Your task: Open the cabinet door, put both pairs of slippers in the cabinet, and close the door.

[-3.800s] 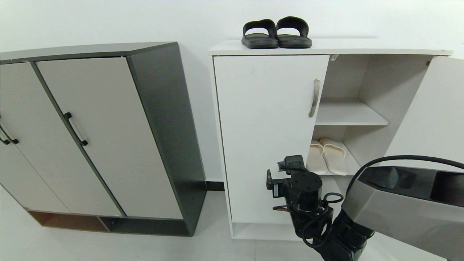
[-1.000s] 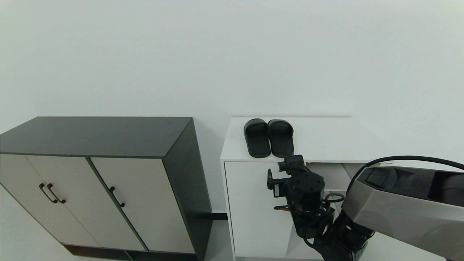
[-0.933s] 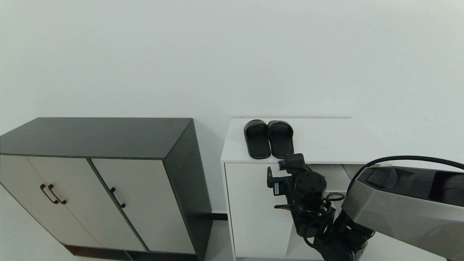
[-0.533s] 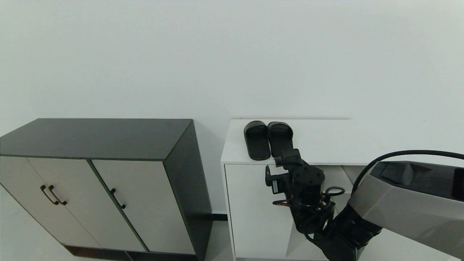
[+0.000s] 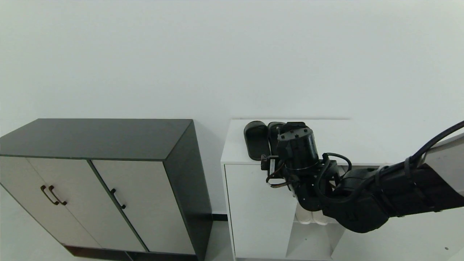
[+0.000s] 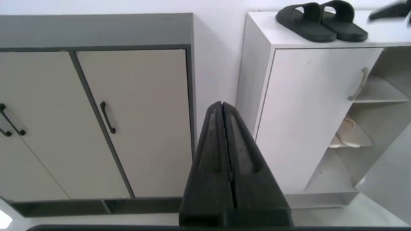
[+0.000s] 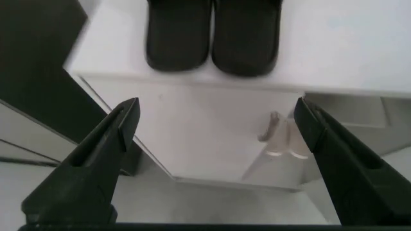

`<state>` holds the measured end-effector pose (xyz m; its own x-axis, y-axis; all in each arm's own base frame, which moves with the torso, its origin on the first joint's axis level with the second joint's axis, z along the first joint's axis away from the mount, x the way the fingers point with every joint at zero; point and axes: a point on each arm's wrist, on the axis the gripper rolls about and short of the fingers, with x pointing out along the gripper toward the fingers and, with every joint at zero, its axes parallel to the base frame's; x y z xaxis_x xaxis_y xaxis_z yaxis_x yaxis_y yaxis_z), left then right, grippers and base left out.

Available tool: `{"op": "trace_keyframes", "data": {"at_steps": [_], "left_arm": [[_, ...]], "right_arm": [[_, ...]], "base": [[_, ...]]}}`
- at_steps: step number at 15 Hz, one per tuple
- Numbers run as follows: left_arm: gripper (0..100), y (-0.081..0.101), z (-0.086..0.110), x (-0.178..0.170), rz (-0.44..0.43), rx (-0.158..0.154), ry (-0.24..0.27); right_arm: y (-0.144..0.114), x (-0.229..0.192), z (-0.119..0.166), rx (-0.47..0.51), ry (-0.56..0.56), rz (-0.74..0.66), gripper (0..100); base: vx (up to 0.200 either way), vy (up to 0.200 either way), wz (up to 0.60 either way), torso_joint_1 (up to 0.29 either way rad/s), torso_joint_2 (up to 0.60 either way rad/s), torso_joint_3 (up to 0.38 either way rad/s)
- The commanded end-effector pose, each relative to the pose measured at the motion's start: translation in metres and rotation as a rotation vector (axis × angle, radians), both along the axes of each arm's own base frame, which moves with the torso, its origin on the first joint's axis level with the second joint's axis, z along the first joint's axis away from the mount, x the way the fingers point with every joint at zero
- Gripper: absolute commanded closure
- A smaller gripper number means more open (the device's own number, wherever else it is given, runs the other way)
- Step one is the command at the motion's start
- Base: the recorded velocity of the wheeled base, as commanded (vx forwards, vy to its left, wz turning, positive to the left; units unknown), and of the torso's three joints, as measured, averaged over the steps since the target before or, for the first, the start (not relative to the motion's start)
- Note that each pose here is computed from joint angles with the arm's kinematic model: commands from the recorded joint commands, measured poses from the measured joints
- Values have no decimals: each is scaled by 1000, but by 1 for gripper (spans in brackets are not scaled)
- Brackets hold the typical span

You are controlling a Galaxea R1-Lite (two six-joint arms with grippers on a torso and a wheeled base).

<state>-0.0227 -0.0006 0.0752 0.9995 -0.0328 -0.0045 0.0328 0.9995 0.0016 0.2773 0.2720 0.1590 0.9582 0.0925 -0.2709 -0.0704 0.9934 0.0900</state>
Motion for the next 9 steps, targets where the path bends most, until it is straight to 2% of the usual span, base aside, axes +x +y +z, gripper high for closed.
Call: {"op": "trace_keyframes", "data": {"at_steps": [1,9], "left_arm": [[100,0,0,0,1,-2,2],[100,0,0,0,1,-3,2]], "right_arm": [[2,1,8,24,-18,1,0],[4,8,-7,10,0,-16,0]], "base": [[0,0,0,0,0,0],[200,0,0,5,1,2]]}}
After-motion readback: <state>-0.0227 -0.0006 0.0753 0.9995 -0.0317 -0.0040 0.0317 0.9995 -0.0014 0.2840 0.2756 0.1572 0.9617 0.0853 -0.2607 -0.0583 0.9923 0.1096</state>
